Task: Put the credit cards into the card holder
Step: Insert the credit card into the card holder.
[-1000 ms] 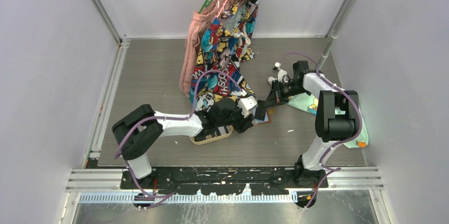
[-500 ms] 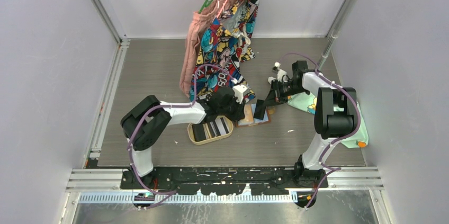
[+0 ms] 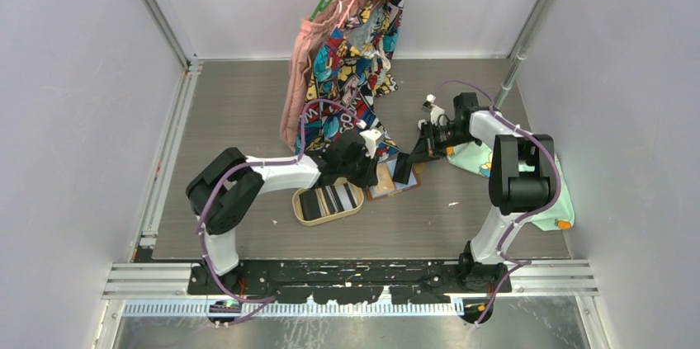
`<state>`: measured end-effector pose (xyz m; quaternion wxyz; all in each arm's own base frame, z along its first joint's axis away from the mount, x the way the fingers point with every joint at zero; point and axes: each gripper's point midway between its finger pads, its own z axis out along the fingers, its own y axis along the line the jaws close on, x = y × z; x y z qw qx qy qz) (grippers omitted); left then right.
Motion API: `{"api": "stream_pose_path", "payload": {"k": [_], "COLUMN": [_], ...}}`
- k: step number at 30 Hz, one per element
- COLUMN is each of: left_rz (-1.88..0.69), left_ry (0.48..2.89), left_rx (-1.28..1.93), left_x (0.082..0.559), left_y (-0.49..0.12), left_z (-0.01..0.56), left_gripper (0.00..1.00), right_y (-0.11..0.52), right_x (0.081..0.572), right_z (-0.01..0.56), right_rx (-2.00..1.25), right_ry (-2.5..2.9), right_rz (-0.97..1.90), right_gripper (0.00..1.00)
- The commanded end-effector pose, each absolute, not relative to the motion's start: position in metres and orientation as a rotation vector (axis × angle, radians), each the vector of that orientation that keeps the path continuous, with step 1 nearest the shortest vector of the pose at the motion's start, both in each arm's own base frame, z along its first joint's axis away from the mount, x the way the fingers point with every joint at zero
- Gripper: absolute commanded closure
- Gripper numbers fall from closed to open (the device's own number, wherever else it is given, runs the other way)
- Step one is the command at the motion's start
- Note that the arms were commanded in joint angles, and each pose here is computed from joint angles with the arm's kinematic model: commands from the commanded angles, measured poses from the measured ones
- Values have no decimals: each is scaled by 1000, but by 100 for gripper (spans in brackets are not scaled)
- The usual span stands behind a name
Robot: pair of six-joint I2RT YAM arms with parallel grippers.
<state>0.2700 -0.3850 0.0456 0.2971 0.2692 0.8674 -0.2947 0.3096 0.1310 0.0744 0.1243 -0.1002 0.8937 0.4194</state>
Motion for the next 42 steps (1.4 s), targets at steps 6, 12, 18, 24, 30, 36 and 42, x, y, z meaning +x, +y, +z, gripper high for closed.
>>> {"api": "stream_pose_path", "payload": {"k": [6, 12, 18, 24, 30, 36, 42], "left_rz": [-730, -733, -749, -789, -799, -763, -757], "left_ry": [2421, 2419, 2409, 2363, 2357, 2408, 2445], "left_rx": [730, 714, 699, 668, 640, 629, 623], "left_x": [256, 260, 261, 263, 263, 262, 263], "left_y": [-365, -364, -364, -368, -366, -361, -362], "left_z": [34, 37, 44, 70, 80, 64, 52], "left_gripper": [80, 79, 78, 72, 66, 63, 59], "right_y": [146, 152, 146, 149, 154, 153, 151], "right_x": [309, 304, 312, 309, 305, 302, 301], "right_z": [72, 69, 89, 97, 83, 71, 64], "right_rx": [-356, -398, -431, -434, -422, -403, -392], "right_ry": [2625, 2647, 2578, 2548, 2592, 2639, 2669], "right_rz": [1280, 1304, 1194, 1218, 1266, 1277, 1258], "right_gripper": [99, 99, 99, 99, 99, 99, 99]}}
